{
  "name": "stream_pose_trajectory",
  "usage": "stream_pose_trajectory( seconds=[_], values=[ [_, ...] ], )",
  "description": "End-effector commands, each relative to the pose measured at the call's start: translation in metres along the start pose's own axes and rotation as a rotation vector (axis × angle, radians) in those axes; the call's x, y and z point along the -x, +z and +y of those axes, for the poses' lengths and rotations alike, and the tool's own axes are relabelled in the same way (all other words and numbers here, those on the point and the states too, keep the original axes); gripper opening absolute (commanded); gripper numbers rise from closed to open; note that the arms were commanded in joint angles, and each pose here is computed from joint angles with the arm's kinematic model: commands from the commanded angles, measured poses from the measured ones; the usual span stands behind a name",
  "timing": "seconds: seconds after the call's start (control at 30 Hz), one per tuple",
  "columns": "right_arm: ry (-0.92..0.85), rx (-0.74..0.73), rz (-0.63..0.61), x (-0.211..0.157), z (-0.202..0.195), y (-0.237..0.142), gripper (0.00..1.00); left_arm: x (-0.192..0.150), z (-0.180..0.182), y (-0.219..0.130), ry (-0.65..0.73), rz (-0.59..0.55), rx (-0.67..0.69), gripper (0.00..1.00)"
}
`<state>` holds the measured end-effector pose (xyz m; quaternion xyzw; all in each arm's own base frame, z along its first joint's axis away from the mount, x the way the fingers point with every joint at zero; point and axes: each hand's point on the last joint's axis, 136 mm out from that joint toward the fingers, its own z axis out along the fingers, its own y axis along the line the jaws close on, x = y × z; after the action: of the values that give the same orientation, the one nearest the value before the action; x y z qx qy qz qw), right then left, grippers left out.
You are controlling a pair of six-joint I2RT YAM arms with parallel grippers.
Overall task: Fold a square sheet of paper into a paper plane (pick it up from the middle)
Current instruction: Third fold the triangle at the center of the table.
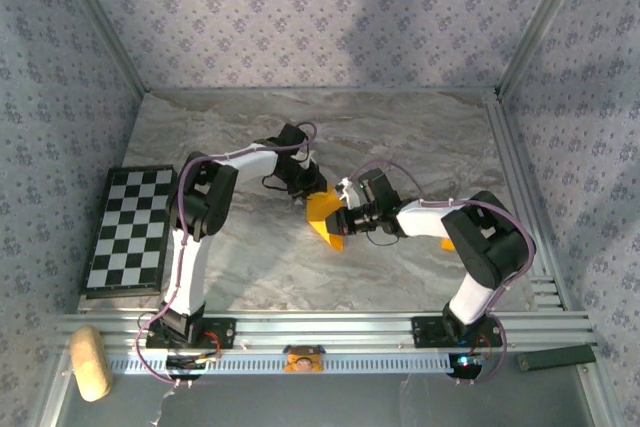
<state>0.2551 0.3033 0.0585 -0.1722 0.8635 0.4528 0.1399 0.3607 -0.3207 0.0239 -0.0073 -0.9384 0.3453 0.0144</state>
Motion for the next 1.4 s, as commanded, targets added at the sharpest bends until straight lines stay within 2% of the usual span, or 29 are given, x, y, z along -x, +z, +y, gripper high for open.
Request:
stream_pose_trajectory(
  seconds=[0.0,0.73,1.37],
  values=[
    [0.036,0.007,0.02,-0.003,-0.004,0.0,0.02,-0.012,0.022,0.013,-0.017,0.049,0.068,0.15],
    [0.025,-0.102,0.049,0.006,-0.03,-0.006,0.03,-0.014,0.028,0.012,-0.031,0.038,0.095,0.14],
    [0.017,-0.103,0.065,0.012,-0.039,-0.009,0.04,-0.016,0.029,0.015,-0.034,0.05,0.095,0.13]
  ],
)
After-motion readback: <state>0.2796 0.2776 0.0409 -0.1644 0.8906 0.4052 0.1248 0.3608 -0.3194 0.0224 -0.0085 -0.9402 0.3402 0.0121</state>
